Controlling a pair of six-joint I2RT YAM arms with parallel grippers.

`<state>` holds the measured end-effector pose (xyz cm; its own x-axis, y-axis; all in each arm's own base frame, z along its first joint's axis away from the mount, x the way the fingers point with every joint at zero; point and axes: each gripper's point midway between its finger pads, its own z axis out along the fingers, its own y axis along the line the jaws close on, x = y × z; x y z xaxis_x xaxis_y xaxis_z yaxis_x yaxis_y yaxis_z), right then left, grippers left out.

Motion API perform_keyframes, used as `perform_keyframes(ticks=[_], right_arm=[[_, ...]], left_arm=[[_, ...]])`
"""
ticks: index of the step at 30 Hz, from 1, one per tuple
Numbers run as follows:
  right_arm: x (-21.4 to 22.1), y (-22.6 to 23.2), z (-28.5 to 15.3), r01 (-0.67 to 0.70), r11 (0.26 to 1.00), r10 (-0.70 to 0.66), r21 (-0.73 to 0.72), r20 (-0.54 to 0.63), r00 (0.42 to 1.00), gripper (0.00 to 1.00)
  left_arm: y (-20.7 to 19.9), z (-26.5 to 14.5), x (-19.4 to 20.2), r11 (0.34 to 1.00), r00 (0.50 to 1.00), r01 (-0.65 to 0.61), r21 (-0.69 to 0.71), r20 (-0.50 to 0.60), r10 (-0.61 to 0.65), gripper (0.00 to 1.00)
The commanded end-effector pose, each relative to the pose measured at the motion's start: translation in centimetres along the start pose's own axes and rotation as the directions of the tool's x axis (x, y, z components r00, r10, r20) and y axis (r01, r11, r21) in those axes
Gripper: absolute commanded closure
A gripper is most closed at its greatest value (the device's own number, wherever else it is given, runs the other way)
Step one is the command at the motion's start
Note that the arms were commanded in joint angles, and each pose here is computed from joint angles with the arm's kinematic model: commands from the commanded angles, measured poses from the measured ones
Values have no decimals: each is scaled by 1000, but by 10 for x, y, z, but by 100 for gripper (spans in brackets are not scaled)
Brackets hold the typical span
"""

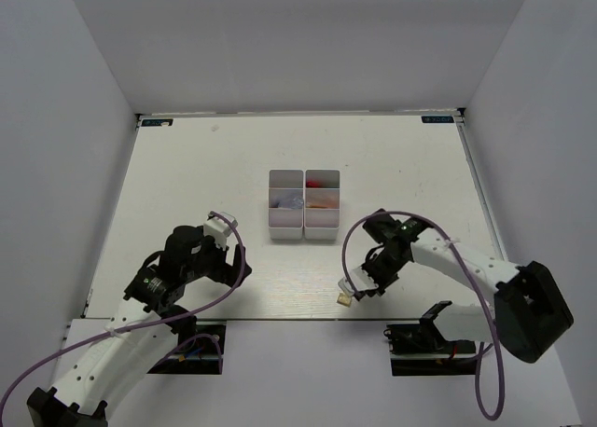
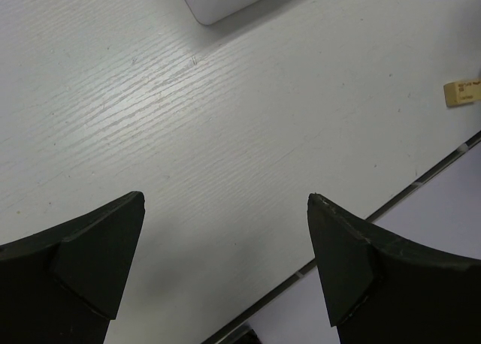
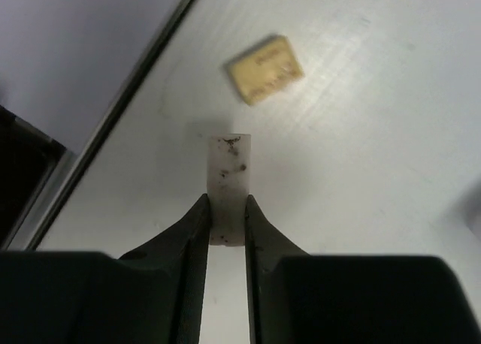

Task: Sort the stationery into containers
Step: Pick up the stationery from the corner of the board, then place the stationery in the storage box.

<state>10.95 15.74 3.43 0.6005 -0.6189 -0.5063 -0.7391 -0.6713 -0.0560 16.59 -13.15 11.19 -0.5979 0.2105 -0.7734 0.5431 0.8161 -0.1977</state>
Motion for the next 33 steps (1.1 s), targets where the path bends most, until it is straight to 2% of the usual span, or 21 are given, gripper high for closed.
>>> perform_keyframes(ticks=[1,5,8,9,11,12,17,21,33], right_arm=[[-14,-32,-53,-72,989,81,129,-65,995,100],[-22,-64,-72,-151,957,166,248,-40,985,100],[-20,-108,-85,-230,883,258,409,-13,966,100],[-12,-113,-84,-309,844,348,437,-8,938,100],[-13,-135,-93,-308,803,349,511,16,937,100],[-3,-138,-93,-357,763,419,540,8,908,100],[-9,-177,-111,-381,663,437,645,80,896,100],[-18,-191,-118,-394,641,437,659,109,893,100],[-8,-213,-100,-389,656,481,647,39,876,98]], left_arm=[[-4,-2,-6,1000,1000,-9,21,20,9,1],[-3,-2,-5,1000,1000,-6,16,18,6,1],[-3,-2,-6,1000,1000,-6,16,22,6,1],[-3,-2,-6,1000,1000,-7,14,22,7,1],[-3,-2,-5,1000,1000,-4,13,19,4,1],[-2,-3,-5,1000,1000,-6,12,19,6,1],[-3,-2,-6,1000,1000,-7,16,20,6,1],[-2,-2,-5,1000,1000,-1,12,18,1,1],[-4,-2,-5,1000,1000,-6,22,16,5,1]])
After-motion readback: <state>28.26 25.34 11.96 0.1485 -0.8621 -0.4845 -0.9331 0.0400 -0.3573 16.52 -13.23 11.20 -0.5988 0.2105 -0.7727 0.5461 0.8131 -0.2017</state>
